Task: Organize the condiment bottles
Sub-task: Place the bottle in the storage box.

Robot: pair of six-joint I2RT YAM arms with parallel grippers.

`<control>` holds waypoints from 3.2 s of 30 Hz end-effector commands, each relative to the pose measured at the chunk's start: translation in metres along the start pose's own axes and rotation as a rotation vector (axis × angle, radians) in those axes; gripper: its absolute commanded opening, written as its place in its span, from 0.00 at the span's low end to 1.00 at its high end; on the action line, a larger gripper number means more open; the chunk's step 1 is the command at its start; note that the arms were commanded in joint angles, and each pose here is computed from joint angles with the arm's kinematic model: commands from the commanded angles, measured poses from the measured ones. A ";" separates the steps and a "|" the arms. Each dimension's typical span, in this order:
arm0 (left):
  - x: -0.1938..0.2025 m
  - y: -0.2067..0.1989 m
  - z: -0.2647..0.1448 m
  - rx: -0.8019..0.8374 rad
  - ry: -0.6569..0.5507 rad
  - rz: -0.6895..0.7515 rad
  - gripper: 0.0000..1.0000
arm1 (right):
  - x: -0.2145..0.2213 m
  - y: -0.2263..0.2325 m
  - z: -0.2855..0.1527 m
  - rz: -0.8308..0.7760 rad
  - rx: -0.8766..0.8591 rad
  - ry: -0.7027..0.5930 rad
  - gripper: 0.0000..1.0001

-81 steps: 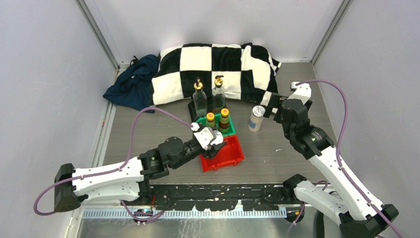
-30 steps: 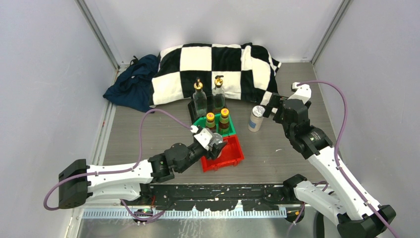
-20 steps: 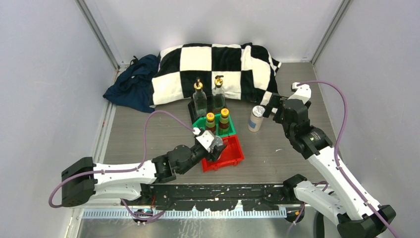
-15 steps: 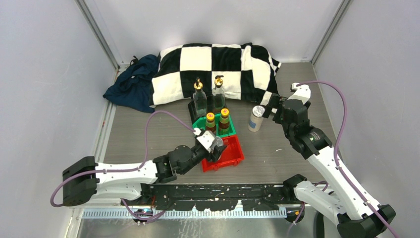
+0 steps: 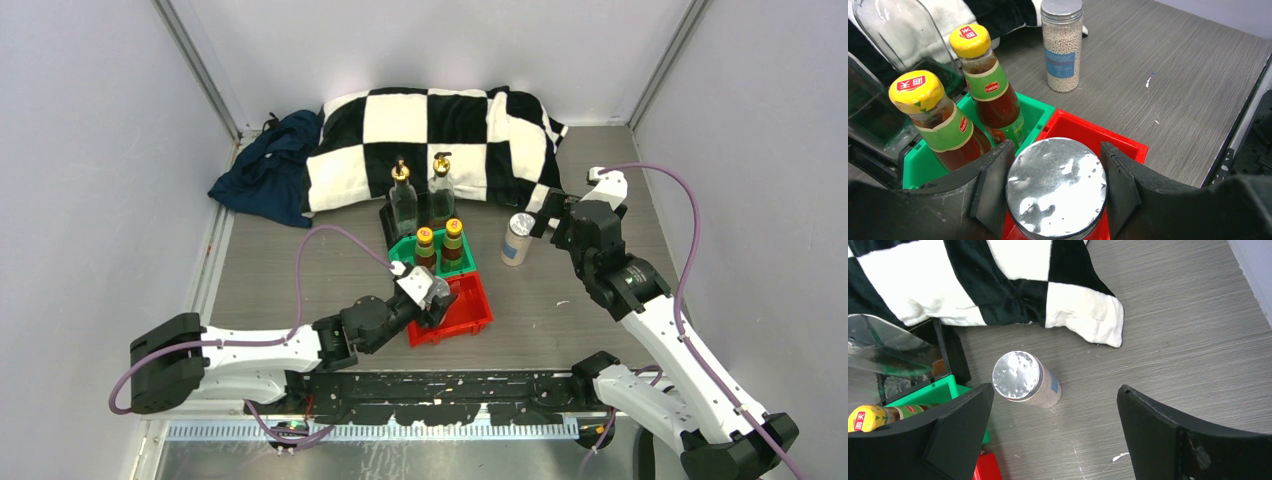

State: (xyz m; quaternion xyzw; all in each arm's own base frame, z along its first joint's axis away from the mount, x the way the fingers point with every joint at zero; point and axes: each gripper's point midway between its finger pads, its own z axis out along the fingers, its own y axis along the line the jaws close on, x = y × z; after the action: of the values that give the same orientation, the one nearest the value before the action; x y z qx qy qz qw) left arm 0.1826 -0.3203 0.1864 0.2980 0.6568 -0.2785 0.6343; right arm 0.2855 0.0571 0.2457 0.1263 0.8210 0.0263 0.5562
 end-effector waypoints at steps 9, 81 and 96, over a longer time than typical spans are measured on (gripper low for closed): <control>-0.028 0.001 0.005 -0.027 -0.130 -0.073 0.00 | -0.012 0.003 -0.003 0.039 -0.017 -0.044 1.00; 0.001 0.005 0.006 -0.062 -0.104 -0.108 0.56 | -0.008 0.003 0.000 0.030 -0.015 -0.028 0.99; 0.003 0.005 0.006 -0.067 -0.058 -0.097 0.72 | -0.008 0.003 0.000 0.031 -0.015 -0.029 1.00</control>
State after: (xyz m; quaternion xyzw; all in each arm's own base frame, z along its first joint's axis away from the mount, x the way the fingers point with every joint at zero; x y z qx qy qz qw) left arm 0.1873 -0.3166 0.1563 0.2649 0.6721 -0.2790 0.6327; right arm 0.2853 0.0577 0.2440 0.1249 0.8223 0.0270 0.5546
